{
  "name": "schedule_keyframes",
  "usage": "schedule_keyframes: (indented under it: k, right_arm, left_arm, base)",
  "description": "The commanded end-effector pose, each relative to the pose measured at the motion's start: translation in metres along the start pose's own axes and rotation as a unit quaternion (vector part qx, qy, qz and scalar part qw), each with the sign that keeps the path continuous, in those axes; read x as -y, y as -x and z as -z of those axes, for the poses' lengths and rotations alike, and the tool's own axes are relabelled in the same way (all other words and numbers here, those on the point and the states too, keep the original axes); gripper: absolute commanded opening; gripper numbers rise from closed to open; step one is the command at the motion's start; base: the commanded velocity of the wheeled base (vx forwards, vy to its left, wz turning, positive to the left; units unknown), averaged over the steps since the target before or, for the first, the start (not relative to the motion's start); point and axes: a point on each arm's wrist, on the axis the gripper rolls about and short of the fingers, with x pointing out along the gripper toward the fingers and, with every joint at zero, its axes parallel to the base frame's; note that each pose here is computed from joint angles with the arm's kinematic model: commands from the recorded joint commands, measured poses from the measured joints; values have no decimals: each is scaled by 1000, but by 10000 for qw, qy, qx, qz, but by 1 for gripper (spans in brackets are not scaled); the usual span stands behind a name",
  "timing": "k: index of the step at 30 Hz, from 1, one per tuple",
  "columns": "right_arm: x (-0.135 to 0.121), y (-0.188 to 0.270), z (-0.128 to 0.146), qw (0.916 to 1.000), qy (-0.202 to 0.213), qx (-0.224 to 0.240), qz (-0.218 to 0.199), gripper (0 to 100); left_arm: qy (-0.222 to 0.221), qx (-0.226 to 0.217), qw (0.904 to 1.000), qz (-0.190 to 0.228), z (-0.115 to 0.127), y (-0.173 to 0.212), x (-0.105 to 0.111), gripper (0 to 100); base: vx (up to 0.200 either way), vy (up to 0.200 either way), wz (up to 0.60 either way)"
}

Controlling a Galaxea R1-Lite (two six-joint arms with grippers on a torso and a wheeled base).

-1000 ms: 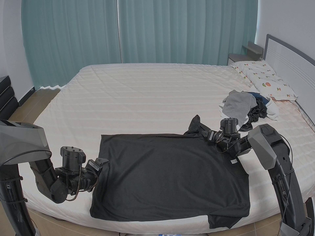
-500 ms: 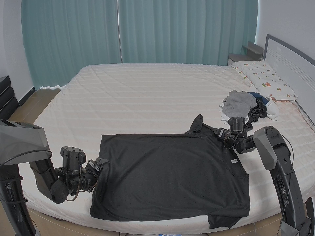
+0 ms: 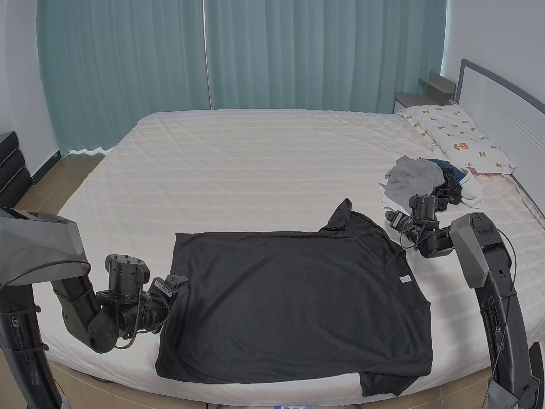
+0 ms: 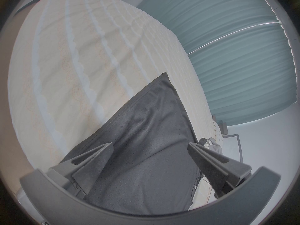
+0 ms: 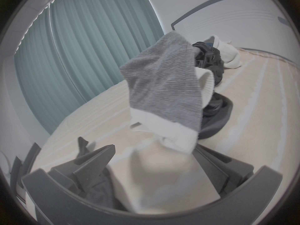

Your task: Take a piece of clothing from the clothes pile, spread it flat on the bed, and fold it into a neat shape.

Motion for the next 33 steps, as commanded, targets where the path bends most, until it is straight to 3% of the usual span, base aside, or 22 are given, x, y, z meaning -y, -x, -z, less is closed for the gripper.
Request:
schedule_keyframes:
  k: [1, 11, 24, 25, 33]
  right_arm:
    - [-16, 8, -14, 9995, -149, 64, -267, 100]
    - [-39, 9, 11, 9980, -92, -217, -588, 100]
    - [-36, 4, 34, 9973, -34, -462, -564, 100]
    - [-36, 4, 34, 9973, -32, -469, -560, 0]
    - [-29, 4, 22, 9981, -111, -316, -525, 0]
  left_arm:
    - [4, -4, 10000, -6, 0, -1, 0, 100]
    - [4, -4, 10000, -6, 0, -1, 0, 100]
    - [4, -6, 10000, -13, 0, -1, -1, 100]
    - [4, -6, 10000, -13, 0, -1, -1, 100]
    - [4, -9, 10000, -20, 0, -1, -1, 100]
  base:
    - [0, 0, 0]
    - [0, 0, 0]
    - [0, 0, 0]
    - [0, 0, 0]
    - [0, 0, 0]
